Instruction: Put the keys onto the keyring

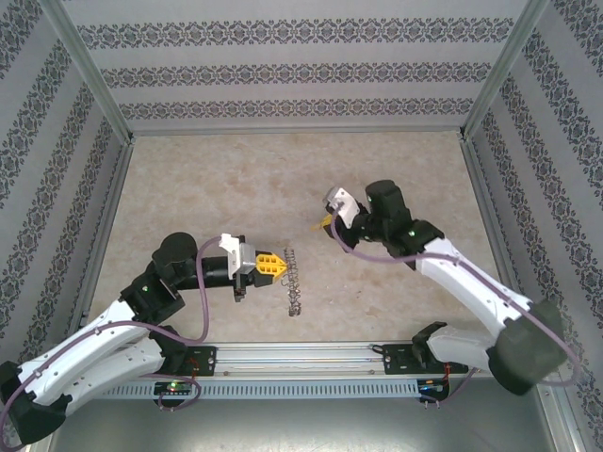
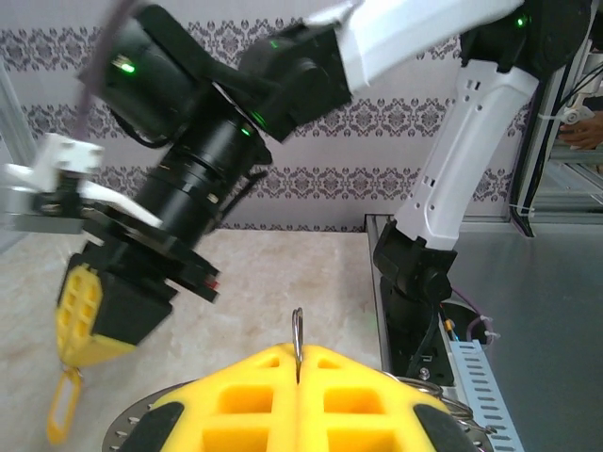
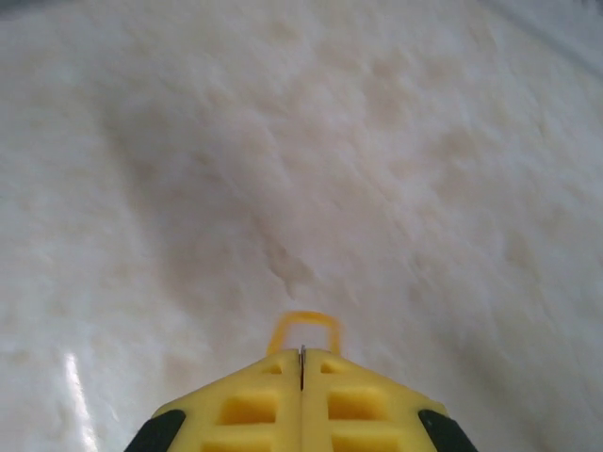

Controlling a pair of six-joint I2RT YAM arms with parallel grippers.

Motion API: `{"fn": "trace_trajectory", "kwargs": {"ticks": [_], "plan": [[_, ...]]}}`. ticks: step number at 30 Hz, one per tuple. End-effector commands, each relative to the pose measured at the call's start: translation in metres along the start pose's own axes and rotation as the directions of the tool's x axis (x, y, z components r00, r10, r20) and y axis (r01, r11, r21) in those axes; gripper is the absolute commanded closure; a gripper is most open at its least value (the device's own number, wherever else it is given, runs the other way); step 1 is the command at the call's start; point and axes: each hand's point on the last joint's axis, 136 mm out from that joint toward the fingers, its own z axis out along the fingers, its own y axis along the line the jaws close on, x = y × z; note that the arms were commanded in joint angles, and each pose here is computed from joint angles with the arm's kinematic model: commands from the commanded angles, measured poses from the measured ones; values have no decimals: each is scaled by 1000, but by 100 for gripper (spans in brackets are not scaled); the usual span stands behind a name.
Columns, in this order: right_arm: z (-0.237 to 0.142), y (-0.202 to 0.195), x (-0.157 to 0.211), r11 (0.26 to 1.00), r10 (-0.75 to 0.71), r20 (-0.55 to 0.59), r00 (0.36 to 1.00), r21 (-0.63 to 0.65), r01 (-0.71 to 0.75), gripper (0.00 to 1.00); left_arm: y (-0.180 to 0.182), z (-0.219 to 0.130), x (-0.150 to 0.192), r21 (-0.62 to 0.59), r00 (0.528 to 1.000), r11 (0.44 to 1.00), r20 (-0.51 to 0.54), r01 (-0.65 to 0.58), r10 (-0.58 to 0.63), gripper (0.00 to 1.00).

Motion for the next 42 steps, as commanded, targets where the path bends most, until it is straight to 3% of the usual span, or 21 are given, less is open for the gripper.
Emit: {"fn": "trace_trajectory", "kwargs": {"ticks": [1, 6, 11, 22, 42], "plan": [[-22, 50, -63, 967, -137, 316, 939, -163, 196, 99, -6, -8, -17, 22, 998, 997, -6, -70, 70, 100], [-47, 90, -87, 916, -153, 442, 884, -272, 294, 100, -13, -10, -20, 58, 992, 991, -26, -120, 121, 100], [-61, 111, -97, 892, -155, 507, 848, -297, 341, 100, -14, -11, -23, 71, 986, 984, -31, -161, 164, 100], [-75, 141, -90, 889, -133, 550, 825, -302, 345, 100, -8, -3, -21, 71, 986, 984, -22, -165, 167, 100], [-81, 159, -92, 888, -112, 596, 795, -298, 349, 100, -2, -2, -23, 73, 989, 986, 11, -150, 150, 100]]}}
